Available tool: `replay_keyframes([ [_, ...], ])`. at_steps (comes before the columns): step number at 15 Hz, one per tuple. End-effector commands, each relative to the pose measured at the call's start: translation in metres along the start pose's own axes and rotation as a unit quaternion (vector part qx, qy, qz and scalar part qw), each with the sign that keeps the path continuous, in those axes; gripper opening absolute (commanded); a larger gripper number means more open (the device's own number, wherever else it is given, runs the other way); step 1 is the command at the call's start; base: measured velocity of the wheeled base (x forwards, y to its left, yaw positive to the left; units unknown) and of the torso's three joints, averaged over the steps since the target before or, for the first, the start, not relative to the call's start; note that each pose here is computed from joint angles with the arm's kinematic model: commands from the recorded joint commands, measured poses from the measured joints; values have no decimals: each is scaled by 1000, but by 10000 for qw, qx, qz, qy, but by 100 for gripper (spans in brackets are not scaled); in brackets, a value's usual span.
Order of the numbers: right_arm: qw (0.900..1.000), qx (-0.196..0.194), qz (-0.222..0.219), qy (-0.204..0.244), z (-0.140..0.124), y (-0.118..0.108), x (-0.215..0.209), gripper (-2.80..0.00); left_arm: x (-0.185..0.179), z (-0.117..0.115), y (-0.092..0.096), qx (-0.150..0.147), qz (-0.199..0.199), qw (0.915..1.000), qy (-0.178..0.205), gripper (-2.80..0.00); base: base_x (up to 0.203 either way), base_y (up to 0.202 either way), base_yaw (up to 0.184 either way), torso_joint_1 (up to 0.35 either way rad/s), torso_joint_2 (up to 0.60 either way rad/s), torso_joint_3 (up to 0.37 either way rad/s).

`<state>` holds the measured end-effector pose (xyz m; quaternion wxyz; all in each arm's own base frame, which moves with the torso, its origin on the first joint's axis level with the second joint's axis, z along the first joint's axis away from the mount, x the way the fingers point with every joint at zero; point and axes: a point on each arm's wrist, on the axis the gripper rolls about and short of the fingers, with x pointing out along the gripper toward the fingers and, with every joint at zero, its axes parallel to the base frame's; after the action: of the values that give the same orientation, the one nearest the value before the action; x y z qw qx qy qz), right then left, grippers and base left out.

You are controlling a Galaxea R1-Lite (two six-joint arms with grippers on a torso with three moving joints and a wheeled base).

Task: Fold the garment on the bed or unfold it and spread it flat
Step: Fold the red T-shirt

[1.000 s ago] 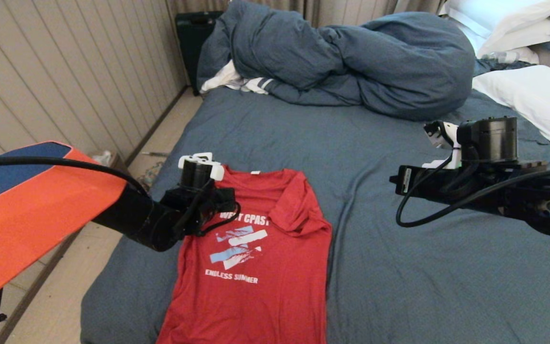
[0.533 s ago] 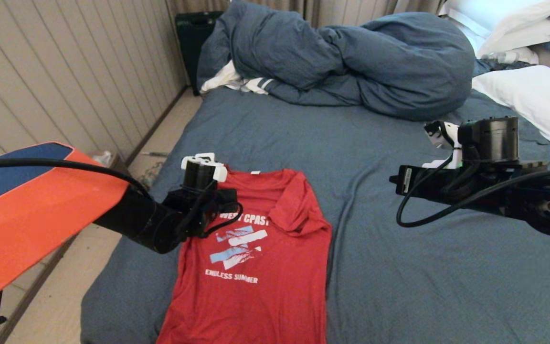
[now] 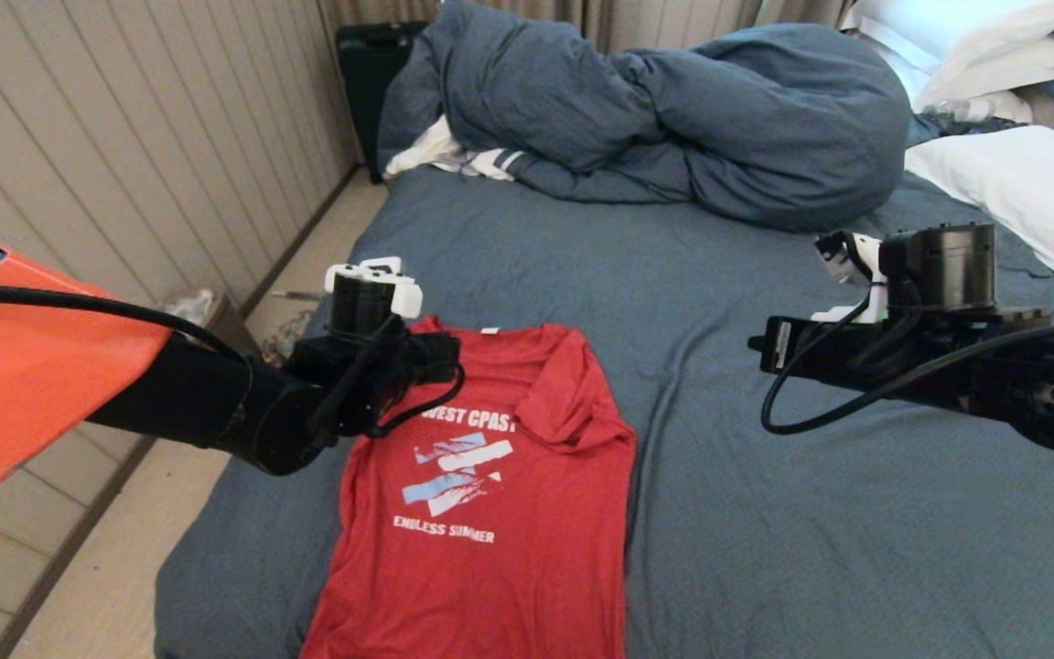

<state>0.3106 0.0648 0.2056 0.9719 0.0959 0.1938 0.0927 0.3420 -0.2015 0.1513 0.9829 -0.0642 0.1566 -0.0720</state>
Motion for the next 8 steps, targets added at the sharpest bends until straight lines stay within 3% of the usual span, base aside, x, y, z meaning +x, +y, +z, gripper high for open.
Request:
replay_keyframes([
  [1,10000,13,4,-12,0,0,0,-280,-6,0,-8,17,-115,9999,-18,0,0,0,0,0,0,0],
  [3,10000,5,0,-28,1,0,-1,-280,-3,-13,-11,218,-121,9996,143,0,0,0,0,0,0,0],
  [6,10000,34,-26,-43,2,-5,-2,-280,7,-51,-6,1088,-69,9916,694,0,0,0,0,0,0,0],
  [8,10000,42,0,-37,2,-5,-2,-280,13,-57,-7,1226,-77,9894,769,0,0,0,0,0,0,0],
])
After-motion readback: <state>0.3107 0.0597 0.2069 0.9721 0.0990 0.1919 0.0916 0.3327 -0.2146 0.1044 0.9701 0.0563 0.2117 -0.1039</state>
